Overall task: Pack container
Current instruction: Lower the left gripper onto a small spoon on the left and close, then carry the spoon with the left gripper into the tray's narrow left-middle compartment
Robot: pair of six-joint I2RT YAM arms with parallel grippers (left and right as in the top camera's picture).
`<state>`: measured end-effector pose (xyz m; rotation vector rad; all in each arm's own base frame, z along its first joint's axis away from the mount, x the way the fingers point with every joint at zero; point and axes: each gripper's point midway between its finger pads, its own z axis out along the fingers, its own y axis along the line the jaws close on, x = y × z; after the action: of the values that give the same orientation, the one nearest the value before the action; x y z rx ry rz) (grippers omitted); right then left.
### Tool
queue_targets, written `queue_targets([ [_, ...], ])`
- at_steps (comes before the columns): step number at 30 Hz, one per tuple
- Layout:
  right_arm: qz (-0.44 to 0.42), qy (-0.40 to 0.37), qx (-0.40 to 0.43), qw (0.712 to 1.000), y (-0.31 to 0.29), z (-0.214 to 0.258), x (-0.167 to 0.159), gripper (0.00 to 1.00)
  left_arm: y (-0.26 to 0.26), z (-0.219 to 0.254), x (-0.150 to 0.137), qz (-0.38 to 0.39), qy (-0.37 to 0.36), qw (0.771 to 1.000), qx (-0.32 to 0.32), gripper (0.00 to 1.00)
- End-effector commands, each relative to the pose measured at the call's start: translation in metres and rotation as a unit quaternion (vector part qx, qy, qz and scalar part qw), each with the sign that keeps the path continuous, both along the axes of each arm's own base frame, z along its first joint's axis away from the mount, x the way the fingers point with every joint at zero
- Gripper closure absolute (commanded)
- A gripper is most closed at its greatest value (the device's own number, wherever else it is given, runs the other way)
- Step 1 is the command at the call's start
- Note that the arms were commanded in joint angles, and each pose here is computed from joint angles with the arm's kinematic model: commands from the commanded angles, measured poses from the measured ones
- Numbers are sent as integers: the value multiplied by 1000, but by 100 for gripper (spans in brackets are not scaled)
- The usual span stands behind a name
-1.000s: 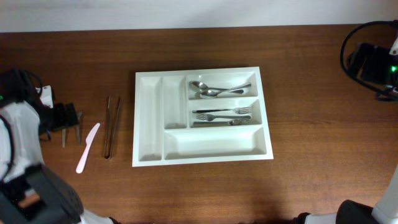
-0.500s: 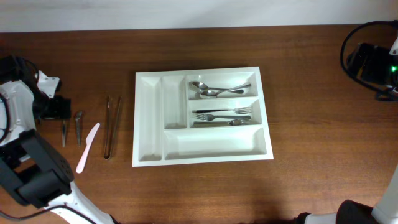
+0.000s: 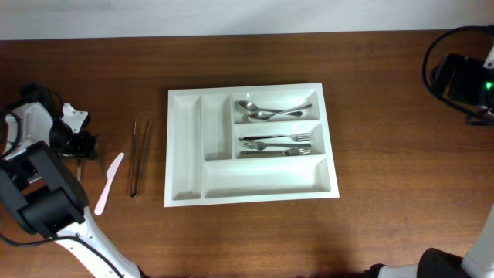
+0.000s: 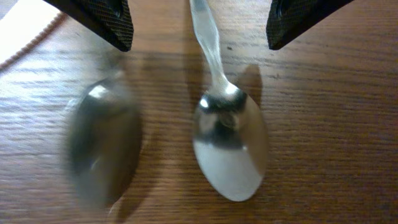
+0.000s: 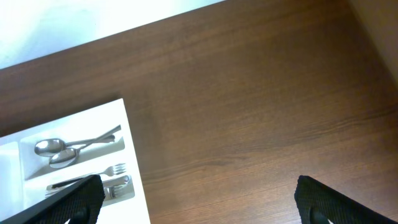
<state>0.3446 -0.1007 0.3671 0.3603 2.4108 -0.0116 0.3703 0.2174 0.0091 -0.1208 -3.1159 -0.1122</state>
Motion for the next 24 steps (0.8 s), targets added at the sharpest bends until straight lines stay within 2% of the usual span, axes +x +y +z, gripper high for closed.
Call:
queue_targets([
  [1, 3, -11, -1, 1000, 2, 7, -3, 1, 11, -10, -2, 23, 12, 1000, 16, 31],
  [4, 3, -11, -1, 1000, 2, 7, -3, 1, 10, -14, -2, 23, 15, 1000, 14, 34],
  [7, 3, -11, -1, 1000, 2, 8, -3, 1, 10, -14, -1, 22, 14, 1000, 13, 45],
  [11, 3, -11, -1, 1000, 2, 8, -3, 1, 11, -14, 0, 23, 12, 1000, 14, 66],
  [14, 3, -11, -1, 1000, 2, 7, -3, 1, 10, -14, 0, 22, 12, 1000, 14, 88],
  [15, 3, -11, -1, 1000, 2, 8, -3, 1, 10, -14, -1, 22, 12, 1000, 14, 98],
  [20, 3, -11, -1, 1000, 2, 7, -3, 1, 11, -1, -1, 33, 16, 999, 14, 98],
  [24, 3, -11, -1, 1000, 2, 7, -3, 1, 12, 41, 6, 59, 13, 998, 15, 98],
])
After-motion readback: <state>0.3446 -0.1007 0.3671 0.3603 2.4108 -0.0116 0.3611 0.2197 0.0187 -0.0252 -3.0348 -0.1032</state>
